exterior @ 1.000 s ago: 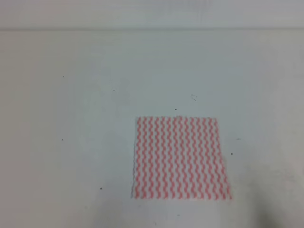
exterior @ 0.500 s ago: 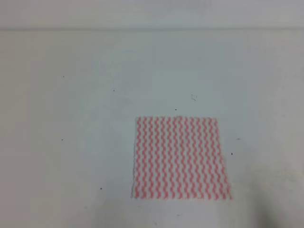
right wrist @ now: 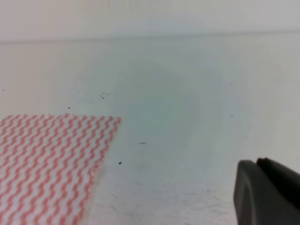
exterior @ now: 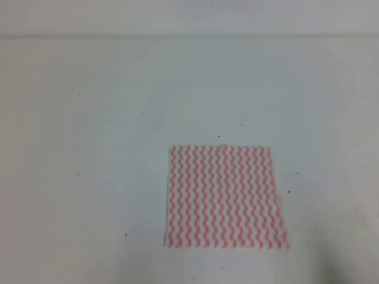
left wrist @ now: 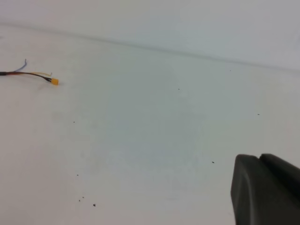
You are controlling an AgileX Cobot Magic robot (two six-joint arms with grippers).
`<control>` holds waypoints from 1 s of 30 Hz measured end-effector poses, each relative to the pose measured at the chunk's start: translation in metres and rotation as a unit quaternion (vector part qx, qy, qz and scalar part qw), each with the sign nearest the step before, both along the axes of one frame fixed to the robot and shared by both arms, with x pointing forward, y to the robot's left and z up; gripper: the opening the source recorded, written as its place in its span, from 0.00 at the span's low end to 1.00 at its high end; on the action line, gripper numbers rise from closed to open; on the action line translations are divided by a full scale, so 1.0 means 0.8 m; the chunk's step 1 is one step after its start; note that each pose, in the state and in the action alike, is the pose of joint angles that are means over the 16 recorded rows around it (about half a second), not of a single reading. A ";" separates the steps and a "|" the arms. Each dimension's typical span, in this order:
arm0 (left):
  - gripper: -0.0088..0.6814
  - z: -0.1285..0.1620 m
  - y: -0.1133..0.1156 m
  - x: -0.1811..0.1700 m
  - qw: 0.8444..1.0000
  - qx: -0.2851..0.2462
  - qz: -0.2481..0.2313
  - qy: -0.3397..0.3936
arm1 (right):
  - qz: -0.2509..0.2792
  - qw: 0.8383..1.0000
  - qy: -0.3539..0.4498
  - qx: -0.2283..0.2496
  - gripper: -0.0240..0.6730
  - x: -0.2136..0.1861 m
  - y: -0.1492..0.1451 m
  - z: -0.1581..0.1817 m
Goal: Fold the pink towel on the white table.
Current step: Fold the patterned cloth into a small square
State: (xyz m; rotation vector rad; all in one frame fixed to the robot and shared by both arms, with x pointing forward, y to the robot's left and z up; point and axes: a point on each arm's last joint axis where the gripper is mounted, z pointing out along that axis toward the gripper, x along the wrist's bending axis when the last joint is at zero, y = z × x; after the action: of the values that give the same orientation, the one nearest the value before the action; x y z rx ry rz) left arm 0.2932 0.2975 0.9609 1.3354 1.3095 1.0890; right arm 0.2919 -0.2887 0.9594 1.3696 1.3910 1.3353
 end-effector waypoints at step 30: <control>0.01 0.016 0.002 0.001 0.990 -0.114 0.019 -0.076 | 0.000 1.000 -0.011 0.015 0.01 0.001 0.000 0.004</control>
State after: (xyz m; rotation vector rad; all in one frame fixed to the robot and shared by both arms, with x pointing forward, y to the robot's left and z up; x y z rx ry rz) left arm 0.2941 0.2991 0.9738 1.0426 1.3061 1.0123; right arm 0.2924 -0.2884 0.9623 1.3710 1.3617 1.3709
